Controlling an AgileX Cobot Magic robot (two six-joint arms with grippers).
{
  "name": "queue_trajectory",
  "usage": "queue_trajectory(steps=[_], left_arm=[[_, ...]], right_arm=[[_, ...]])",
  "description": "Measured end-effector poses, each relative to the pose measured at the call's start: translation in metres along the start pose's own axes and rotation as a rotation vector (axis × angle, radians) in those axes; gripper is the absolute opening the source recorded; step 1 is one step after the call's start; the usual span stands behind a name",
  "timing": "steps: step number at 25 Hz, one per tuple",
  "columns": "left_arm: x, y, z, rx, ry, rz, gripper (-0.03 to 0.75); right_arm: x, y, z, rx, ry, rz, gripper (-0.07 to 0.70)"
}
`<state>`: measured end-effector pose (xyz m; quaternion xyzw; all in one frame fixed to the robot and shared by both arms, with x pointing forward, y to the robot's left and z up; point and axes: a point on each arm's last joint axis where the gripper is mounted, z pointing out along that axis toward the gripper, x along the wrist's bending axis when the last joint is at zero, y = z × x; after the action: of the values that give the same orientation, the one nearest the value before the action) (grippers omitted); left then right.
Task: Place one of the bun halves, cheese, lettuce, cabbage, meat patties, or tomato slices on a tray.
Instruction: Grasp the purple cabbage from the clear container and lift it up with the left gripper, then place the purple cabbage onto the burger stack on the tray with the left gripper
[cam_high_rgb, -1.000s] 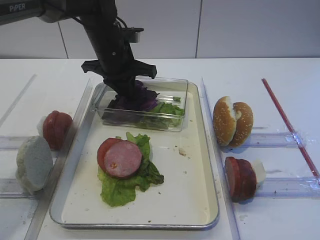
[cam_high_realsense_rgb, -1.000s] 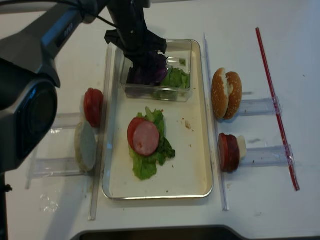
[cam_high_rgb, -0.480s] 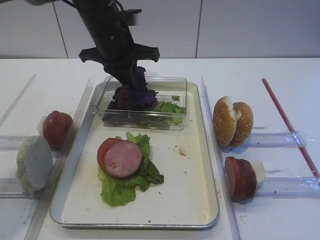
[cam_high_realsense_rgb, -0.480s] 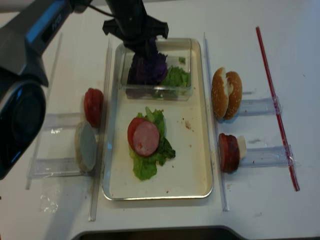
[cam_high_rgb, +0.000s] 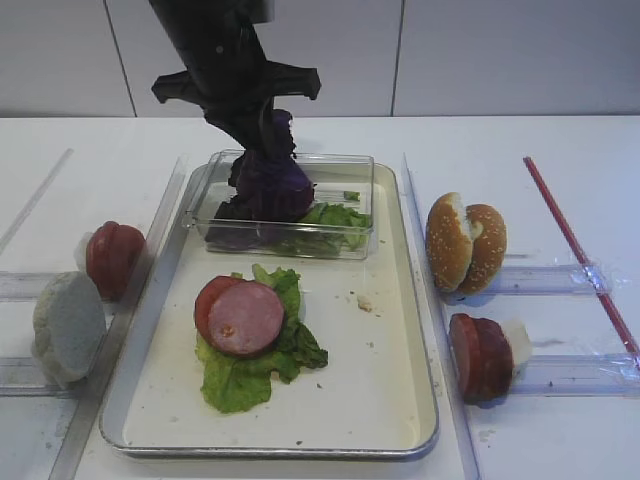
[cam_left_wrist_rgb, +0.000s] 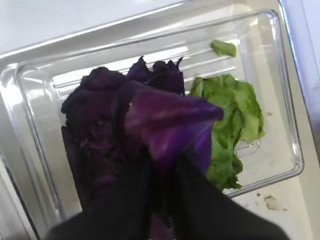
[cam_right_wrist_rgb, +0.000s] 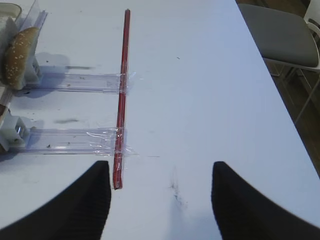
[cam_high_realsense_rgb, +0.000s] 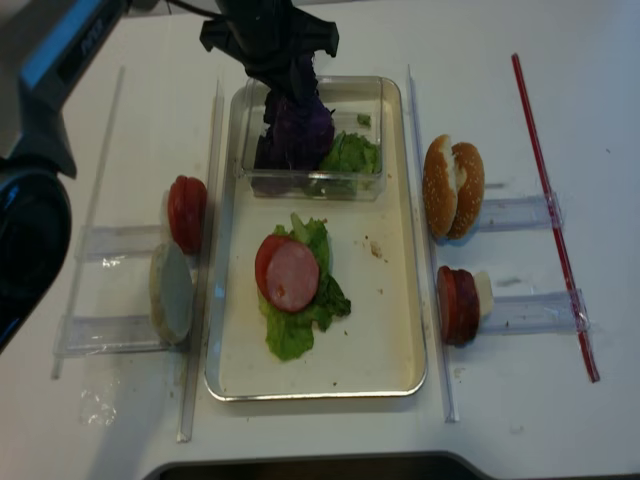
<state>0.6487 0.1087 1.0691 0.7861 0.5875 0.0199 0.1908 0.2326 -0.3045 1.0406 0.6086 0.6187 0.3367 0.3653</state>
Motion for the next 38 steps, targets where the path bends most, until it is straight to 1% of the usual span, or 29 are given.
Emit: queue_trajectory(steps=[4, 14, 19, 22, 24, 27, 34, 38], left_arm=[[-0.001, -0.001, -0.010, -0.019, -0.001, 0.002, 0.052], [-0.006, -0.005, -0.052, -0.097, -0.006, 0.012, 0.051], [-0.010, -0.011, -0.081, -0.158, -0.016, 0.015, 0.050], [-0.012, -0.017, -0.101, -0.192, -0.022, 0.009, 0.050], [-0.012, -0.027, -0.111, -0.196, -0.023, 0.007, 0.050], [-0.015, -0.048, -0.120, -0.173, -0.024, 0.012, 0.050], [-0.021, -0.102, -0.130, -0.101, -0.029, 0.035, 0.050], [-0.020, -0.129, -0.131, -0.067, -0.030, 0.029, 0.050]], right_arm=[[0.000, 0.000, 0.000, 0.000, 0.000, 0.000, 0.459], [0.000, 0.000, 0.000, 0.000, 0.000, 0.000, 0.459], [0.000, 0.000, 0.000, 0.000, 0.000, 0.000, 0.459], [0.000, 0.000, 0.000, 0.000, 0.000, 0.000, 0.459], [0.000, 0.000, 0.000, 0.000, -0.001, -0.001, 0.459], [0.000, 0.000, 0.000, 0.000, -0.001, -0.001, 0.459], [0.000, 0.000, 0.000, 0.000, -0.003, -0.002, 0.459], [0.000, 0.000, 0.000, 0.000, -0.003, -0.002, 0.459]])
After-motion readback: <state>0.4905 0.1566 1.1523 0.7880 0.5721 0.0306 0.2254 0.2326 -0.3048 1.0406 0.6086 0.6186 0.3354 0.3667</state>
